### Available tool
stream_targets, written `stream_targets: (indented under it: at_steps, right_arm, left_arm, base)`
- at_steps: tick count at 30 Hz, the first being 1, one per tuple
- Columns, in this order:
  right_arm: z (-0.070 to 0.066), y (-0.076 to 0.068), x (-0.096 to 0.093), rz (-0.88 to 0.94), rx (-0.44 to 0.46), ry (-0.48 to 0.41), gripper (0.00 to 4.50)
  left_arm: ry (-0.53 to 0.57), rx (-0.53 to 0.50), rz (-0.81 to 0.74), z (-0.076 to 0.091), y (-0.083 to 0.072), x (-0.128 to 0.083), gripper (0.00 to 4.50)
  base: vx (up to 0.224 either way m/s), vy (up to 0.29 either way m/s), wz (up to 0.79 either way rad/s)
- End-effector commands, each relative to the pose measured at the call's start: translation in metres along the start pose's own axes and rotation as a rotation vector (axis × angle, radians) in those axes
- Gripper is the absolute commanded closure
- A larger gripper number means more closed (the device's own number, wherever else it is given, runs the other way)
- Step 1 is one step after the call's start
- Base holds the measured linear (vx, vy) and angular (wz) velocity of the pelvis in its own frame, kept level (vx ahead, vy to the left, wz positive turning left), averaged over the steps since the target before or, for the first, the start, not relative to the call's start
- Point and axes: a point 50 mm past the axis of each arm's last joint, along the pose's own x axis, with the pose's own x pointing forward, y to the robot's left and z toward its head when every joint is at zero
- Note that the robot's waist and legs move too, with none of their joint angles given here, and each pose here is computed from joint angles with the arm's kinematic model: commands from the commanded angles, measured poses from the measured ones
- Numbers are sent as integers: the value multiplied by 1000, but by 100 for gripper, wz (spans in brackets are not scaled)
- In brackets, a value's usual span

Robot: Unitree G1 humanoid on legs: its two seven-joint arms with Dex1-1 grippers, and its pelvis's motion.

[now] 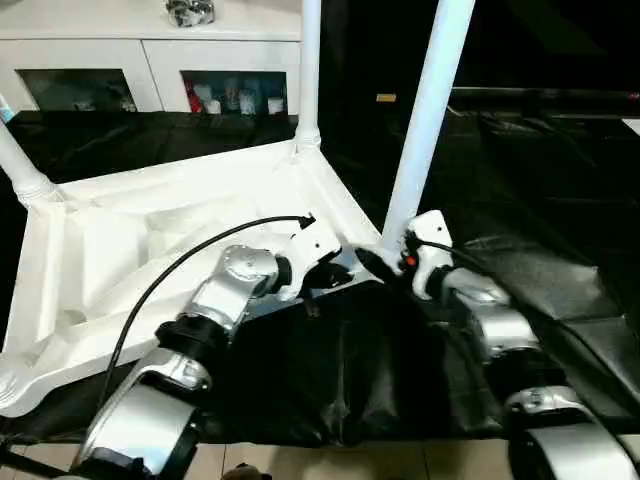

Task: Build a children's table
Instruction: Rotate leg to tighten

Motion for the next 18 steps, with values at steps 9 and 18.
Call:
stream_targets:
  at_steps: [9,18]
  right_arm:
    - [1,14,-27,448,-89,31,54]
    - [-2,15,-37,541,-111,89,92]
  left_arm:
    - [-26,83,-247,-1,-10,-17,450]
    - [11,72,-311,-10,-8,-31,450]
  base:
    - [0,0,0]
    - [0,0,0]
